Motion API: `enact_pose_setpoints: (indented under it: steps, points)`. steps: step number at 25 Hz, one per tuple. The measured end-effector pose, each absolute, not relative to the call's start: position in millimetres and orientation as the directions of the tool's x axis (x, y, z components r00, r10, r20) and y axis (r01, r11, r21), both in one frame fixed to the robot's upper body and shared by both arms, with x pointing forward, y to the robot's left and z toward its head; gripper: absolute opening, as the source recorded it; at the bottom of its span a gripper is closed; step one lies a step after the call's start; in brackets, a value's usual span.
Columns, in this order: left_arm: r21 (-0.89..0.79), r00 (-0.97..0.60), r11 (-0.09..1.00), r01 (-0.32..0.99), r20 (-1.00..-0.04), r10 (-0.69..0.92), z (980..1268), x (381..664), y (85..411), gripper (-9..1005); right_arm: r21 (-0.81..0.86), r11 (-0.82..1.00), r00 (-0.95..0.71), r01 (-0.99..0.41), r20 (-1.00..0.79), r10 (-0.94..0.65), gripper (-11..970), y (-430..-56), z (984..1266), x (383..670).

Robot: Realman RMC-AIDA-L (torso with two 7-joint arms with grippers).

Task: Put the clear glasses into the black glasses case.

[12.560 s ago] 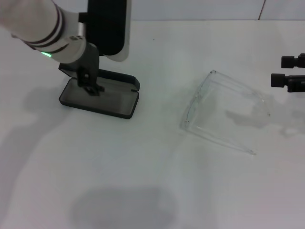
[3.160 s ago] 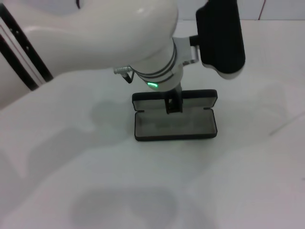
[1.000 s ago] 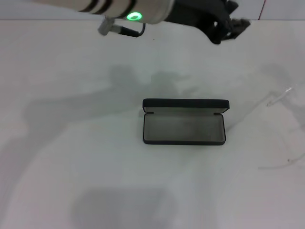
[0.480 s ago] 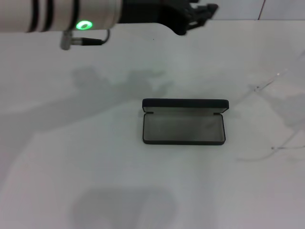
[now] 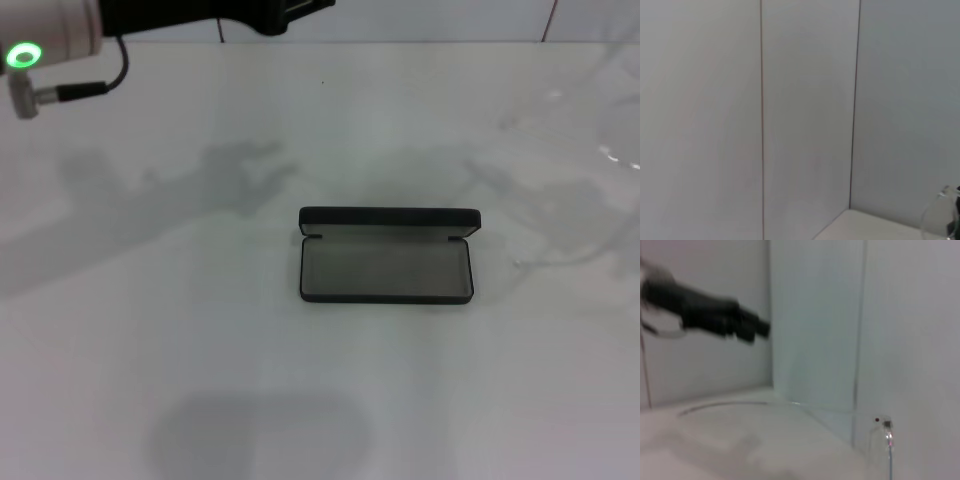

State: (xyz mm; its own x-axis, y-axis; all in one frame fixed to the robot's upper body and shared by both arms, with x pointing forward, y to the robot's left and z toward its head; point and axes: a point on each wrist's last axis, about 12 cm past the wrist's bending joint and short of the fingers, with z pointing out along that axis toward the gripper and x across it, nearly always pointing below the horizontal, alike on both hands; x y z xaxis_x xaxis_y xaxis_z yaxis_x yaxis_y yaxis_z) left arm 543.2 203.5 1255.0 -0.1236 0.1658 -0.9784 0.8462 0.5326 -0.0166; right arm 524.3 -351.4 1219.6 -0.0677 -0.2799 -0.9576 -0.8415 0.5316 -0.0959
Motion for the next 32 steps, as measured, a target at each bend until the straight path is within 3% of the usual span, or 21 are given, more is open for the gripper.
enact_pose_setpoints:
  steps: [4,14,24,32]
  points:
    - [-0.025,-0.105,0.517,0.856,-0.986,0.127,1247.7,537.4,212.4,357,-0.069,0.459,-0.043,-0.886,-0.972,-0.23,49,-323.8,1209.1,545.5]
    - [-0.054,-0.054,0.451,0.891,-0.998,-0.012,1229.2,537.9,218.7,354,-0.042,0.286,-0.052,-0.957,-0.948,-0.314,49,-241.7,1176.4,578.9]
    - [-0.085,0.01,0.413,0.907,-0.975,-0.222,1213.9,530.6,252.3,352,-0.069,0.203,0.006,-0.977,-0.954,-0.299,49,-211.8,1189.2,588.2]
    - [-0.077,0.019,0.394,0.916,-0.972,-0.234,1203.3,526.6,257.5,351,-0.054,0.188,0.001,-0.981,-0.962,-0.273,49,-206.3,1186.5,585.8]
